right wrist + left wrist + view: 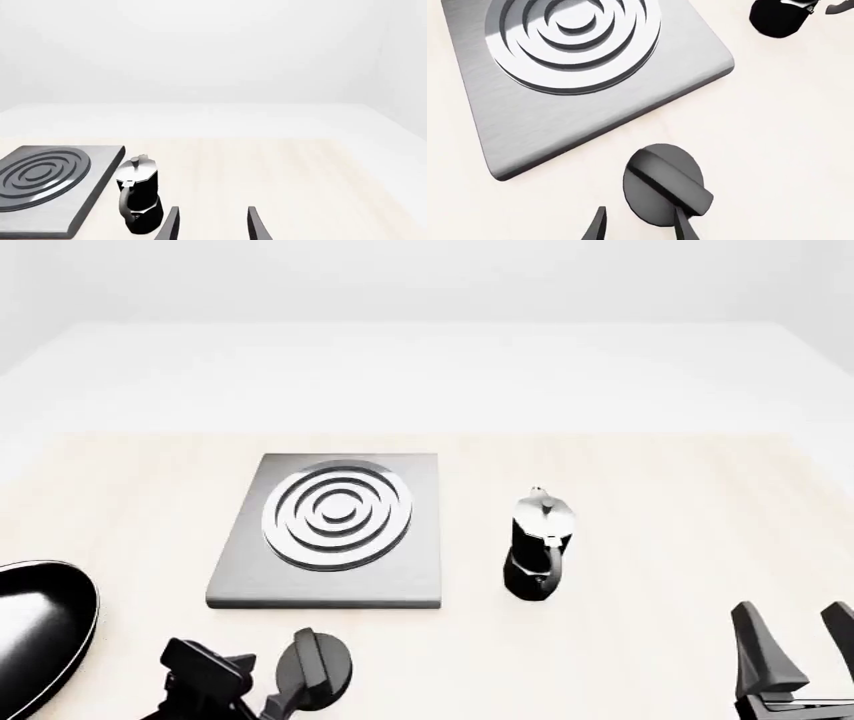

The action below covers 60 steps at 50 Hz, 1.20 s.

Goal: Turn on the stove and put the frying pan on it.

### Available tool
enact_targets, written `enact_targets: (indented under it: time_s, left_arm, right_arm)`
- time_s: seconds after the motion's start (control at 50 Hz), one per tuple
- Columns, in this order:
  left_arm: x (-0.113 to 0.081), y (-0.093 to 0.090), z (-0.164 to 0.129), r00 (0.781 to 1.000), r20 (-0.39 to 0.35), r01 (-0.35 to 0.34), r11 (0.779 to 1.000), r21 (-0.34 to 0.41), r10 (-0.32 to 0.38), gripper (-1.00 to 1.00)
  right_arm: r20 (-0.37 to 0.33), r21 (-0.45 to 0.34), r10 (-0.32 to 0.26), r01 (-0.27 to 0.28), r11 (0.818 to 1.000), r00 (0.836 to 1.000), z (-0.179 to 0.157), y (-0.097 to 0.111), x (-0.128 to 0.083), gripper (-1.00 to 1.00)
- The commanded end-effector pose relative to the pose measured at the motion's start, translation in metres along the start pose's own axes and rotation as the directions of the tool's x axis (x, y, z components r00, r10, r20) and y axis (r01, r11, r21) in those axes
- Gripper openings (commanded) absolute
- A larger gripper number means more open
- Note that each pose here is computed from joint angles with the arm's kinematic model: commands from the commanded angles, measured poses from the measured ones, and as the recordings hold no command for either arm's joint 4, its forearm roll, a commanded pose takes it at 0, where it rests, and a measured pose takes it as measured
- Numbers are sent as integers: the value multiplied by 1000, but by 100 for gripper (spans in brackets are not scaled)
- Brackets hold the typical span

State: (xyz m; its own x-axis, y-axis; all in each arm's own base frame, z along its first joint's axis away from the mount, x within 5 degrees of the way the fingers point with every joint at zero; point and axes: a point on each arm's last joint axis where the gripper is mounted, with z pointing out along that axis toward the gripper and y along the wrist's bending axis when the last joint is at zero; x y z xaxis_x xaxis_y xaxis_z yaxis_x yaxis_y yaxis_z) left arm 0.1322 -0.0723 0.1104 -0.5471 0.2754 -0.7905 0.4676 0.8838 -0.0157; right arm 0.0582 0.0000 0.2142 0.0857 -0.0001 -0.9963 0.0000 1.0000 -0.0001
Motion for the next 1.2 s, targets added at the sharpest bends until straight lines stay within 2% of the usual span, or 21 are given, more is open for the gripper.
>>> enact_targets:
  time_s: [0.02,0.2,0.34,0.42,0.46,0.54,0.64,0.72,0.74,0.94,1.0,1.06,1.14,1.2]
  left_arm:
    - [-2,-3,-11,1000,-14,-24,1000,18,24,100]
    - [-5,-2,-24,999,-9,-31,999,14,31,100]
    - [-8,5,-35,1000,11,-23,999,-28,24,100]
    - [-6,12,-62,1000,27,-7,996,-88,10,100]
    - [0,13,-78,999,33,15,993,-118,-11,100]
    - [13,15,-102,998,65,20,983,-184,-8,100]
    - [2,14,-135,995,103,37,967,-254,-11,100]
    - [-4,14,-145,995,104,39,958,-285,-9,100]
    - [-11,15,-152,993,117,57,949,-309,-21,100]
    - [-43,8,-200,984,162,-5,916,-400,76,100]
    - [-56,3,-225,977,179,-21,895,-446,112,100]
    - [-60,0,-235,976,183,-21,894,-447,115,100]
    - [-70,-7,-257,971,196,-21,870,-493,135,100]
    - [-72,-9,-263,968,201,-36,871,-490,153,100]
  right_arm:
    - [0,0,0,0,1000,1000,0,0,0,100]
    - [0,0,0,0,1000,1000,0,0,0,100]
    - [0,0,0,0,1000,1000,0,0,0,100]
    - [0,0,0,0,1000,1000,0,0,0,100]
    - [0,0,0,0,1000,1000,0,0,0,100]
    - [0,0,0,0,1000,1000,0,0,0,100]
    - [0,0,0,0,1000,1000,0,0,0,100]
    - [0,0,0,0,1000,1000,0,0,0,100]
    - [0,0,0,0,1000,1000,0,0,0,100]
    - [0,0,0,0,1000,1000,0,0,0,100]
    - [0,0,0,0,1000,1000,0,0,0,100]
    - [0,0,0,0,1000,1000,0,0,0,100]
    - [0,0,0,0,1000,1000,0,0,0,100]
    - [0,0,0,0,1000,1000,0,0,0,100]
